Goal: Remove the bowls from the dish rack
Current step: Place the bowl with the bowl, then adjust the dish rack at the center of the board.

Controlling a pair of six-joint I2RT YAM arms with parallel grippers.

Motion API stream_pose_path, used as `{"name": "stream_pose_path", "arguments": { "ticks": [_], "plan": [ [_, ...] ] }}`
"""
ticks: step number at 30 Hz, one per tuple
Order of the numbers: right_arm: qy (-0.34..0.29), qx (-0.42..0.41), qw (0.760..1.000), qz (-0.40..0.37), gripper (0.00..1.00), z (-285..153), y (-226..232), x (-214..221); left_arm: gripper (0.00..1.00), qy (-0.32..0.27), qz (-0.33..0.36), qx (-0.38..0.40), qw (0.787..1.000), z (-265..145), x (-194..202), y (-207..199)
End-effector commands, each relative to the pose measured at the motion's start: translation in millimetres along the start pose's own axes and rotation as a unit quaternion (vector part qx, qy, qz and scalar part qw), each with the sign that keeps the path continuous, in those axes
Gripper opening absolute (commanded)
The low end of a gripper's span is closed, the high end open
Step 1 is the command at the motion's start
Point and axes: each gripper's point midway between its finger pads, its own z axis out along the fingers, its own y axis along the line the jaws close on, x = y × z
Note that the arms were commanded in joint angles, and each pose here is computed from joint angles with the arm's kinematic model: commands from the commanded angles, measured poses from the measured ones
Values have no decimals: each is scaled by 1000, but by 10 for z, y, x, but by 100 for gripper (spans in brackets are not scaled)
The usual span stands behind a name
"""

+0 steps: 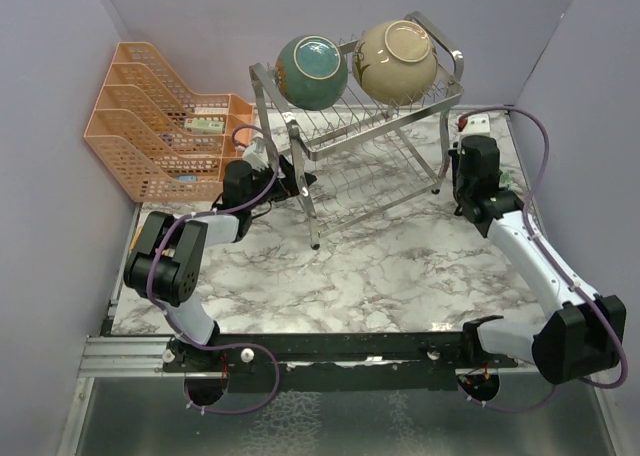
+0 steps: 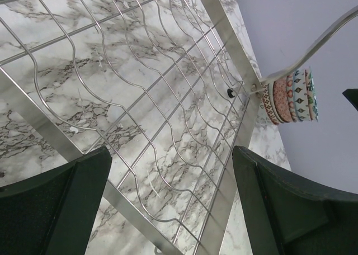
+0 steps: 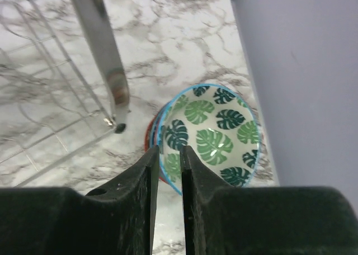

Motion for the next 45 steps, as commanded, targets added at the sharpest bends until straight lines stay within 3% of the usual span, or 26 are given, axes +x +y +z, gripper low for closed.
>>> {"name": "stream_pose_path", "arguments": {
  "ticks": [1,8,11,14,17,22,26,29,33,37,42,45],
  "plan": [
    [-81,-101,989,79,22,-168,280,-289,94,34,-34,-79,996,-186,267,339],
    [-115,-209,953,185,24,-150,365,-491,94,3,-14,-95,995,-376,78,189],
    [-117,-247,937,216,46,-57,359,-526,94,6,4,-116,993,-473,31,178],
    [-125,-274,927,223,80,34,385,-569,95,1,7,-119,993,-585,24,119],
    [-140,-291,919,227,87,123,397,-583,95,-3,7,-127,992,-721,47,91],
    [-159,-310,915,205,87,363,474,-590,95,-26,16,-137,990,-1004,28,-12],
    [-167,-326,911,191,76,546,556,-671,95,-38,33,-139,989,-1193,-10,-125],
    [-159,-334,909,190,59,688,624,-661,95,-40,41,-141,988,-1277,-39,-187],
    [-165,-353,903,182,54,702,700,-641,94,-32,49,-133,989,-1306,-47,-271],
    [-169,-365,898,176,49,608,726,-611,81,-28,27,-83,996,-1305,49,-462],
    [-175,-363,898,178,33,522,718,-540,62,-17,-3,-13,1000,-1303,245,-813],
    [-170,-375,893,183,29,499,762,-511,44,-16,-3,0,1000,-1344,295,-923]
  ]
}}
